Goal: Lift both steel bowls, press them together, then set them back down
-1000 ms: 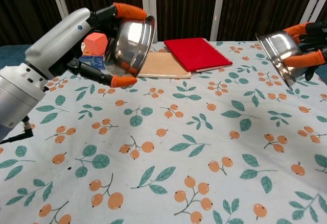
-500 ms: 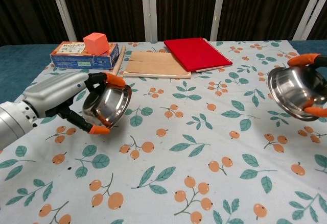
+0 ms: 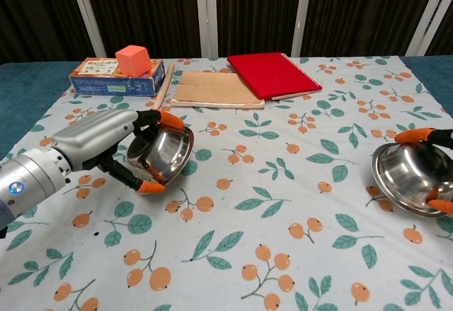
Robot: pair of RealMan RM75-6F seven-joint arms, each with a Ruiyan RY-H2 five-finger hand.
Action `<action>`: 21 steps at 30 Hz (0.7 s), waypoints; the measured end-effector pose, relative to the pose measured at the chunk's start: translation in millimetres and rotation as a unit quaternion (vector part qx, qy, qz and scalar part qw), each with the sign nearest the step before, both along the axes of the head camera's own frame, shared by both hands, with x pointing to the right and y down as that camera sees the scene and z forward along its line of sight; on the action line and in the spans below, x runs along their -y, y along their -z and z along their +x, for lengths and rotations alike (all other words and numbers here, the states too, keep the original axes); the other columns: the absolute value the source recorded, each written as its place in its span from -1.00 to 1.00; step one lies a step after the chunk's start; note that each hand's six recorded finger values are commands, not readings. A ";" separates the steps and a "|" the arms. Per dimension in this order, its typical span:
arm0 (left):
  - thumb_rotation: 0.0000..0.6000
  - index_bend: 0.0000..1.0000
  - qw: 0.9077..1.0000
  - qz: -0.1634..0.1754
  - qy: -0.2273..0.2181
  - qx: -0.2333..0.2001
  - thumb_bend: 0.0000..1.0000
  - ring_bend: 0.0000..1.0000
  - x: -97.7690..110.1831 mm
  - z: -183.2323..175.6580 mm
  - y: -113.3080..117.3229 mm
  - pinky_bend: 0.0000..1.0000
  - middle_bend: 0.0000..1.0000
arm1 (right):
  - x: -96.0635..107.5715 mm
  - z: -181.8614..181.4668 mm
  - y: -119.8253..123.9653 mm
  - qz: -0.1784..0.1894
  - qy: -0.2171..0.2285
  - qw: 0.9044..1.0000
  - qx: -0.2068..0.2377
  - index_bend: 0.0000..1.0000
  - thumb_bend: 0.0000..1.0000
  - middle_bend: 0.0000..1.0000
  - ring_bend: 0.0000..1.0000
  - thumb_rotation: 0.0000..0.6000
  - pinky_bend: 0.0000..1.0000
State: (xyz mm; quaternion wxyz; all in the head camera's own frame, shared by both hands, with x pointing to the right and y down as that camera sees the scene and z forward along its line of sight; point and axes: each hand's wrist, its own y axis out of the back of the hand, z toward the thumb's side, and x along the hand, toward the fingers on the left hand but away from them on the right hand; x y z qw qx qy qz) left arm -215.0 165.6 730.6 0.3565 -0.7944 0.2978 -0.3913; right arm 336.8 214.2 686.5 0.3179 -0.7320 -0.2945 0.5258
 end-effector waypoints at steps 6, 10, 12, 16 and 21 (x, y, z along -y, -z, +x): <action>0.12 -0.89 1.000 -0.016 0.011 0.000 -0.82 -0.80 0.6 4.0 -2.1 -0.52 -0.69 | -7.1 -7.9 2.4 -0.051 -0.014 0.998 0.023 -1.00 -0.17 -1.00 -0.96 0.20 -0.84; -0.05 -1.00 0.999 -0.032 0.007 0.008 -0.89 -0.98 -1.9 3.7 -4.8 -0.62 -0.94 | -10.1 -14.9 7.9 -0.081 -0.027 0.995 0.046 -1.00 -0.17 -1.00 -1.00 0.14 -0.85; -0.07 -1.00 0.999 -0.052 0.000 0.016 -0.90 -1.00 -5.6 3.4 -8.5 -0.63 -0.99 | -10.9 -18.2 10.3 -0.093 -0.035 0.993 0.060 -1.00 -0.17 -1.00 -1.00 0.11 -0.86; -0.12 -1.00 0.994 -0.108 -0.007 0.018 -0.90 -1.00 -14.8 5.4 -12.6 -0.63 -1.00 | -11.7 -24.5 16.1 -0.113 -0.047 0.989 0.085 -1.00 -0.17 -1.00 -1.00 0.09 -0.86; -0.14 -1.00 0.991 -0.137 -0.001 0.001 -0.90 -1.00 -12.5 4.1 -0.2 -0.65 -1.00 | -9.7 -26.8 26.8 -0.108 -0.048 0.988 0.100 -1.00 -0.17 -1.00 -1.00 0.07 -0.87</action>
